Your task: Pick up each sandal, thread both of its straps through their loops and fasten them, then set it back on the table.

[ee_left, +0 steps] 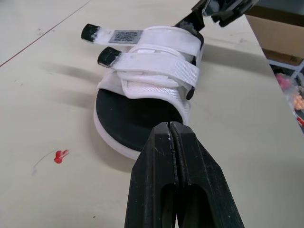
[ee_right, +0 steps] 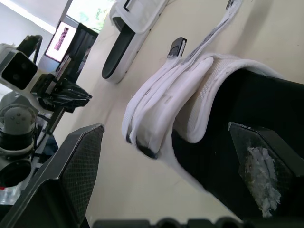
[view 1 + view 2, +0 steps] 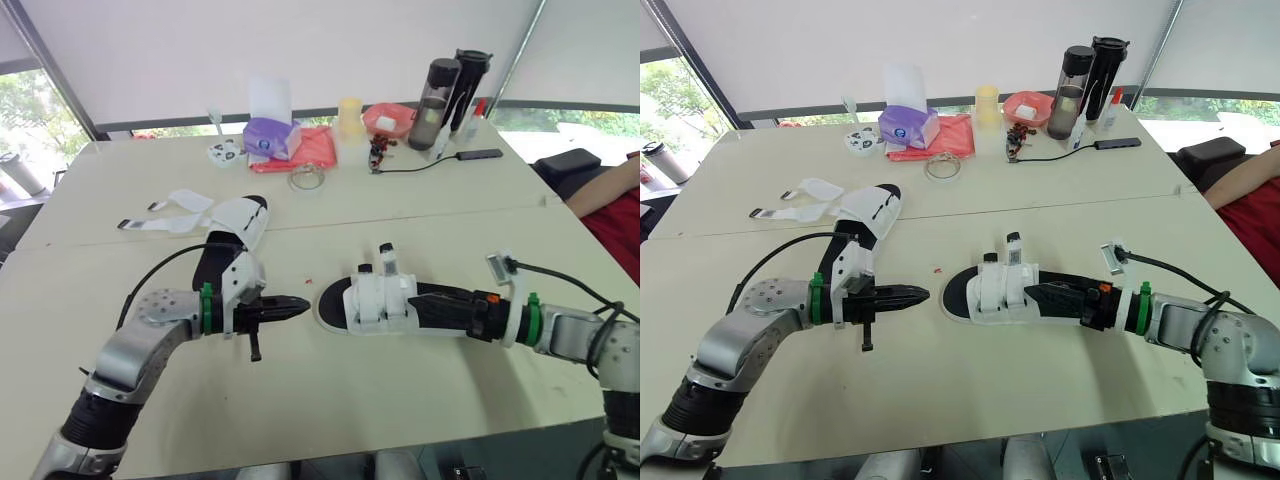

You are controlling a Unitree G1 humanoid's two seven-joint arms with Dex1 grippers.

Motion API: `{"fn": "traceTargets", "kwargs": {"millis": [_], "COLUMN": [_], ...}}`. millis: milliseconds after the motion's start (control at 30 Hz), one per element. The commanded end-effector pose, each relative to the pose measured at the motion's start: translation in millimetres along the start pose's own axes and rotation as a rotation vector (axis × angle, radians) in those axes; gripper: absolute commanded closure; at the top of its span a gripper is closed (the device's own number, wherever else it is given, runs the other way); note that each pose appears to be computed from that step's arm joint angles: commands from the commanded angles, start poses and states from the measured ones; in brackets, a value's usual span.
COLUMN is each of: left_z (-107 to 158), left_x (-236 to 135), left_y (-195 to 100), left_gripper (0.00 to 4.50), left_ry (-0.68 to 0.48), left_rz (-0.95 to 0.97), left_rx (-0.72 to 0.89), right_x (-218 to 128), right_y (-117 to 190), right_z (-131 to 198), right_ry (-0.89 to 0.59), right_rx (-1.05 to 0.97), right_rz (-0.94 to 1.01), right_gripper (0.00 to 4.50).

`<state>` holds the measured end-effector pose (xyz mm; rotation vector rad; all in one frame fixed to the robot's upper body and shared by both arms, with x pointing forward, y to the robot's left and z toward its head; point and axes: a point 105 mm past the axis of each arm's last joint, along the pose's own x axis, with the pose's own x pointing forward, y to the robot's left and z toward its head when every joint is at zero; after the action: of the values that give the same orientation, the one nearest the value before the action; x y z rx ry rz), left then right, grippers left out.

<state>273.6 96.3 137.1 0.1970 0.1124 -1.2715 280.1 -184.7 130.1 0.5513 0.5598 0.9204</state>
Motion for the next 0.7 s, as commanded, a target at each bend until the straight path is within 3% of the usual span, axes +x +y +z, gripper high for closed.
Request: {"fn": "traceTargets", "kwargs": {"millis": [33,167,233,267,367,500,533,700], "left_z": [8.9,9.2,7.9,7.0,4.2,-0.1,-0.1,2.7], "left_x": [4.4,4.6,3.9,3.5,2.3,3.4,3.8,6.8], "left_y": [-3.8,-3.3,-5.3,-6.3,-7.6,-8.4,-8.3,-6.6], "left_gripper": [4.5,4.5,4.5,4.5,4.5,4.5,4.5,4.5], "left_ry": [-0.022,-0.021,-0.012,-0.007,0.004,0.006,0.006,-0.004], "left_rz": [-0.008,-0.007,-0.016,-0.02,-0.025,-0.018,-0.018,-0.015], "left_rx": [0.049,0.057,0.061,0.062,0.061,0.057,0.057,0.065], "right_x": [10.4,25.6,29.9,30.7,32.1,37.3,37.8,31.8], "right_y": [3.8,5.2,8.6,10.0,14.2,12.4,12.9,16.5], "right_z": [3.5,1.9,0.9,0.5,-0.7,1.4,1.9,23.7], "right_ry": [-0.001,0.018,0.025,0.027,0.036,0.012,0.006,-0.137], "right_rx": [0.02,0.036,0.047,0.054,0.055,0.051,0.047,-0.003], "right_rz": [0.058,0.101,0.126,0.135,0.156,0.146,0.145,0.108], "right_gripper": [0.03,0.03,0.56,0.88,2.52,4.32,4.49,4.49]}}
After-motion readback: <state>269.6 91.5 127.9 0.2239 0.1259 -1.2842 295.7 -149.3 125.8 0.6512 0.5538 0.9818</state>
